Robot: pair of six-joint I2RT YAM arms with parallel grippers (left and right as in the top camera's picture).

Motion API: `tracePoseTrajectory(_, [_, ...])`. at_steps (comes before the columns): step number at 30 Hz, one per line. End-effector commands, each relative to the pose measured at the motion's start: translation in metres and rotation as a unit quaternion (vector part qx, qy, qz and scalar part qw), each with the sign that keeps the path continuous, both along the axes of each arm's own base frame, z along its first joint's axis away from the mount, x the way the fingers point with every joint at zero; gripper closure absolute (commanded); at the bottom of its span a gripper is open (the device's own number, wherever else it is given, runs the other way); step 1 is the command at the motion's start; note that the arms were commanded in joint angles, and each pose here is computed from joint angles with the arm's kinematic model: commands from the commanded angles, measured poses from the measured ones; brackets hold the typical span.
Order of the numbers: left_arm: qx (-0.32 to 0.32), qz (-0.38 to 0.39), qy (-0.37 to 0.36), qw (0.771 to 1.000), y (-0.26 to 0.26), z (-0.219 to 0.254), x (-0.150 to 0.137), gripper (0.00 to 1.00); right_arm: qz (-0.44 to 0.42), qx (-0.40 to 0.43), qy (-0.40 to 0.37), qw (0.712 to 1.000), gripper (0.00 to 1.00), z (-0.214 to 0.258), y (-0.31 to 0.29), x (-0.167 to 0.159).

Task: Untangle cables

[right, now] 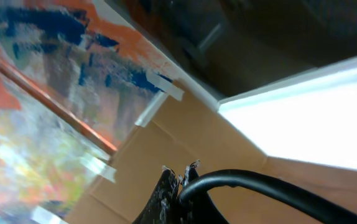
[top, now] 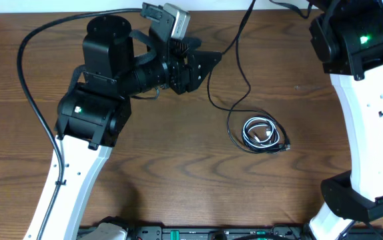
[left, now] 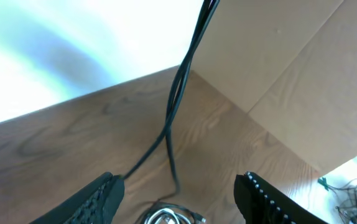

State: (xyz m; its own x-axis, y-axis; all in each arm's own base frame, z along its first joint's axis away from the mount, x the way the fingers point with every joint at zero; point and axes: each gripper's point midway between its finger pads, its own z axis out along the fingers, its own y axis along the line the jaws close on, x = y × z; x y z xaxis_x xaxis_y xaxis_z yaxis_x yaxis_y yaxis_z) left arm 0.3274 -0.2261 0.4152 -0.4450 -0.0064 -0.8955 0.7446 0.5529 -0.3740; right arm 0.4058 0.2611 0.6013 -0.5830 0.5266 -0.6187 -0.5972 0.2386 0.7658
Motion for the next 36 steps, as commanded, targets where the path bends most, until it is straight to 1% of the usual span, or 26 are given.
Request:
tracePoseTrajectory(1, [-0.018, -0.006, -0.022, 1.0, -0.003, 0.013, 0.004, 0.37, 0.028, 0.048, 0.055, 0.997, 0.99, 0.01, -0.001, -0.012])
tracePoseTrajectory(5, [-0.032, -0.014, -0.05, 0.998, -0.011, 0.026, 0.003, 0.37, 0.056, 0.079, 0.108, 0.989, 0.99, 0.01, 0.006, -0.018])
tracePoseTrajectory(10, [-0.031, -0.042, -0.043, 0.998, -0.034, 0.019, -0.002, 0.36, 0.082, 0.087, 0.109, 0.987, 0.99, 0.015, 0.013, -0.028])
tracePoseTrajectory(13, [-0.025, -0.04, -0.035, 0.998, -0.043, 0.008, 0.007, 0.36, 0.096, 0.093, 0.112, 0.985, 0.99, 0.018, 0.015, -0.032])
tracePoseTrajectory(17, [-0.036, -0.036, -0.019, 0.998, -0.048, 0.002, 0.018, 0.37, 0.101, 0.091, 0.112, 0.984, 0.99, 0.018, 0.016, -0.034])
tracePoseTrajectory(19, [-0.038, -0.037, -0.018, 0.998, -0.049, 0.002, 0.019, 0.45, 0.107, 0.088, 0.113, 0.984, 0.99, 0.017, 0.017, -0.036])
tracePoseTrajectory(20, [-0.038, -0.037, -0.018, 0.998, -0.049, 0.001, 0.019, 0.52, 0.109, 0.087, 0.112, 0.984, 0.98, 0.017, 0.017, -0.036])
tracePoseTrajectory(21, [-0.038, -0.037, -0.018, 0.998, -0.049, 0.001, 0.019, 0.57, 0.109, 0.087, 0.112, 0.984, 0.98, 0.017, 0.017, -0.036])
tracePoseTrajectory(22, [-0.038, -0.037, -0.018, 0.998, -0.049, 0.002, 0.019, 0.6, 0.11, 0.087, 0.112, 0.984, 0.98, 0.017, 0.017, -0.036])
tracePoseTrajectory(23, [-0.038, -0.037, -0.018, 0.998, -0.049, 0.001, 0.019, 0.73, 0.11, 0.086, 0.112, 0.984, 0.98, 0.017, 0.017, -0.036])
tracePoseTrajectory(24, [-0.037, -0.037, -0.017, 0.998, -0.049, 0.001, 0.019, 0.79, 0.11, 0.086, 0.112, 0.984, 0.98, 0.017, 0.017, -0.036])
tracePoseTrajectory(25, [-0.036, -0.037, -0.014, 0.999, -0.049, 0.0, 0.019, 0.81, 0.11, 0.087, 0.112, 0.984, 0.98, 0.017, 0.017, -0.036])
tracePoseTrajectory(26, [-0.035, -0.037, -0.012, 0.999, -0.049, -0.001, 0.019, 0.89, 0.103, 0.088, 0.112, 0.984, 0.98, 0.017, 0.013, -0.033])
tracePoseTrajectory(27, [-0.034, -0.037, -0.01, 0.999, -0.049, -0.002, 0.018, 0.92, 0.098, 0.089, 0.111, 0.985, 0.98, 0.018, 0.01, -0.03])
tracePoseTrajectory(34, [-0.032, -0.037, -0.004, 0.999, -0.048, -0.005, 0.018, 0.92, 0.031, 0.095, 0.107, 0.989, 0.98, 0.016, -0.044, 0.003])
tracePoseTrajectory(36, [-0.032, -0.037, -0.004, 0.999, -0.048, -0.005, 0.018, 0.83, 0.029, 0.092, 0.108, 0.989, 0.99, 0.015, -0.051, 0.005])
